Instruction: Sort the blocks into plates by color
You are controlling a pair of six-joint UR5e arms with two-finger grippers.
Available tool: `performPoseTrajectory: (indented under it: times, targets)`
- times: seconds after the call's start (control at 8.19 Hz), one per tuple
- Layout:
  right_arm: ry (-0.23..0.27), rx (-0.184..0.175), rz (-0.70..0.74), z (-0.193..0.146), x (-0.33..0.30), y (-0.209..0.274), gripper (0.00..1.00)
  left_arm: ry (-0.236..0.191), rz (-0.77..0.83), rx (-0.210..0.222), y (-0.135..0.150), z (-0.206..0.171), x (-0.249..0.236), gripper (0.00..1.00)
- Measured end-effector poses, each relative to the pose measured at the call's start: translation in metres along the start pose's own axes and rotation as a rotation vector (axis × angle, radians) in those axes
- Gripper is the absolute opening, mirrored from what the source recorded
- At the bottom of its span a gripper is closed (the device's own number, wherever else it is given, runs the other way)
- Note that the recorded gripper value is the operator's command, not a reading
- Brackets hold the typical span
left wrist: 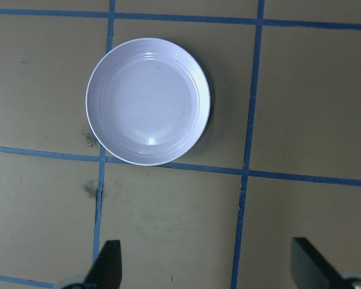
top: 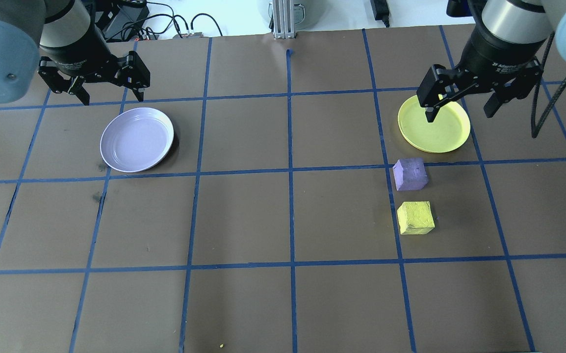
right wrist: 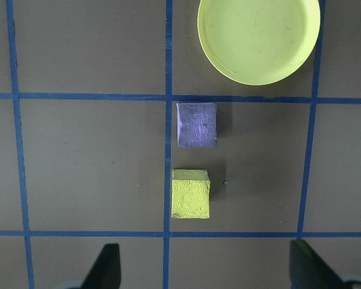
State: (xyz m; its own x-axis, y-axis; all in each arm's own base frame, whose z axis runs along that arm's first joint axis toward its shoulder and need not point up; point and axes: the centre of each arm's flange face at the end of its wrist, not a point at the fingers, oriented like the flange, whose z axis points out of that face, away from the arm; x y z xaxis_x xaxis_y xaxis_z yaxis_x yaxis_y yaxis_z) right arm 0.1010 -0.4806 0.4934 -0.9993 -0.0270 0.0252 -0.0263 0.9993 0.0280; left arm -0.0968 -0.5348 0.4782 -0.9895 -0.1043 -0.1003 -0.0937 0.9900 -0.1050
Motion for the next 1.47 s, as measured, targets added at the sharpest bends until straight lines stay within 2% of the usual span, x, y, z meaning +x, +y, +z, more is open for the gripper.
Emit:
performPoseTrajectory:
  times: [0.49,0.61,0.85,1.1,1.47]
  targets:
    - [0.000,-0.012,-0.018,0.011,-0.002,0.012,1.00,-0.002,0.002,-0.021,0.007,0.010,0.001,1.00]
    - [-0.001,-0.013,-0.041,0.017,-0.001,0.009,0.96,-0.002,0.003,-0.028,0.009,0.015,0.001,1.00]
    - [-0.001,-0.080,-0.081,0.066,0.000,0.005,0.97,-0.002,0.004,-0.032,0.012,0.018,0.002,1.00]
    - [0.000,-0.130,-0.100,0.128,0.001,0.018,0.99,-0.002,0.005,-0.030,0.013,0.018,0.002,1.00]
    - [-0.009,-0.175,-0.105,0.213,0.000,0.036,0.98,-0.002,0.003,-0.034,0.017,0.015,0.001,1.00]
